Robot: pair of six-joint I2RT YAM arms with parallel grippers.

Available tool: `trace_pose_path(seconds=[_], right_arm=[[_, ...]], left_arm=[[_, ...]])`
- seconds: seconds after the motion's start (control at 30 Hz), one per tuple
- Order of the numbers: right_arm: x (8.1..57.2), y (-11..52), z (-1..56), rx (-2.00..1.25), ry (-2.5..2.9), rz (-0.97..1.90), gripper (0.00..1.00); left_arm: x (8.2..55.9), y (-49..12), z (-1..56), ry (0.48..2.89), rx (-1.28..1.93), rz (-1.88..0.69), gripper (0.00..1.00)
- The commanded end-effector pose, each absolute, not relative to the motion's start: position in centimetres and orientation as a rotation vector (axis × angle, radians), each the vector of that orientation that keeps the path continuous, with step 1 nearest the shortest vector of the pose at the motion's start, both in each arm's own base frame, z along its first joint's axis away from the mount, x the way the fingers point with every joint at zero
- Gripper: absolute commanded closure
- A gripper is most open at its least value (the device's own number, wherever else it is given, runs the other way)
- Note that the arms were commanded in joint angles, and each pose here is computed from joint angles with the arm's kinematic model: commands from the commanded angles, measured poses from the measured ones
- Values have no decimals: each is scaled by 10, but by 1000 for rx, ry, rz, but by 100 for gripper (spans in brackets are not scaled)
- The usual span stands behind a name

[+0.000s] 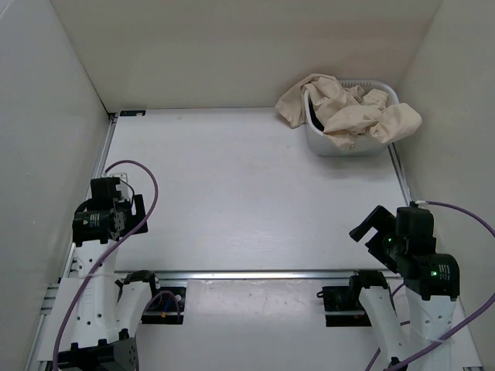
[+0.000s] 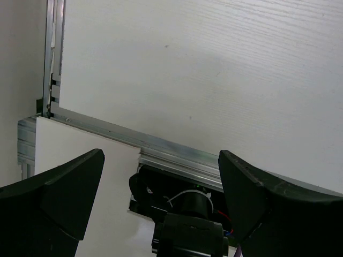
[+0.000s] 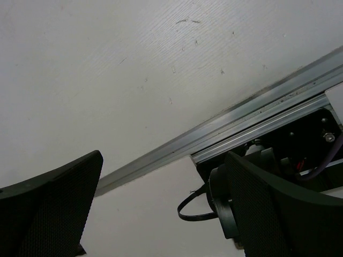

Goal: Fold and stack the trousers
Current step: Grab the trousers from the pile

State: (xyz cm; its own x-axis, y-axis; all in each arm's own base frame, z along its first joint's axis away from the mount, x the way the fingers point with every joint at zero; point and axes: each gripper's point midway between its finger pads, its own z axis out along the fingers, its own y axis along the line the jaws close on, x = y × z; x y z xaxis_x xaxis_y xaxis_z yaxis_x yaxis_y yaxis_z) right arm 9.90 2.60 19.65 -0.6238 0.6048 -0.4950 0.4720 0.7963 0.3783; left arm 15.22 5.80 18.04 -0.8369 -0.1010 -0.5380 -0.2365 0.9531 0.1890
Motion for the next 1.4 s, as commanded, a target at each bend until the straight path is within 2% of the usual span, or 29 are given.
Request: trace_pose_path(seconds=[0.0,0.13,0.33,0.5,0.53,0.57,0.6,0.63,0.73,0.87,0.93,0.97,1.0,1.03,1.2,1.27,1.3,1.37], right_arm=[[77,17,190,764,2474,167,1],[115,23,224,588,2406,224,1],[252,21,304,523,2162,247,1],[392,8,315,564,2157,133,1],[425,6,282,573,2244,83,1],[444,4,280,578,2248,70,1],[468,5,311,555,2173,89,1],[495,6,271,567,2257,63,1],[546,5,243,600,2266,79,1],[560,-3,195,714,2311,92,1],[560,-3,197,708,2283,101,17],[566,-3,202,701,2248,113,34],[565,-3,204,682,2246,108,82],[563,-3,214,678,2228,114,100],[551,43,292,440,2143,253,100],[521,89,345,288,2074,318,100],[498,108,390,218,1980,371,100],[433,193,450,-18,1860,493,100]], left_arm=[[155,60,186,2531,-241,350,0],[163,64,187,2504,-251,374,0],[190,77,188,2471,-277,445,0],[206,69,172,2549,-246,373,0],[207,69,170,2560,-245,374,0],[209,69,165,2569,-245,374,0],[213,70,160,2580,-244,375,0],[212,70,153,2597,-242,376,0],[214,70,137,2640,-238,379,0],[216,74,126,2669,-242,410,0],[216,74,123,2683,-240,410,0],[216,74,123,2683,-240,410,0],[217,72,121,2694,-236,395,0],[217,72,121,2694,-236,394,0],[227,71,134,2652,-237,379,0],[226,71,142,2629,-239,378,0],[227,71,145,2620,-240,378,0],[223,71,156,2583,-243,375,0]])
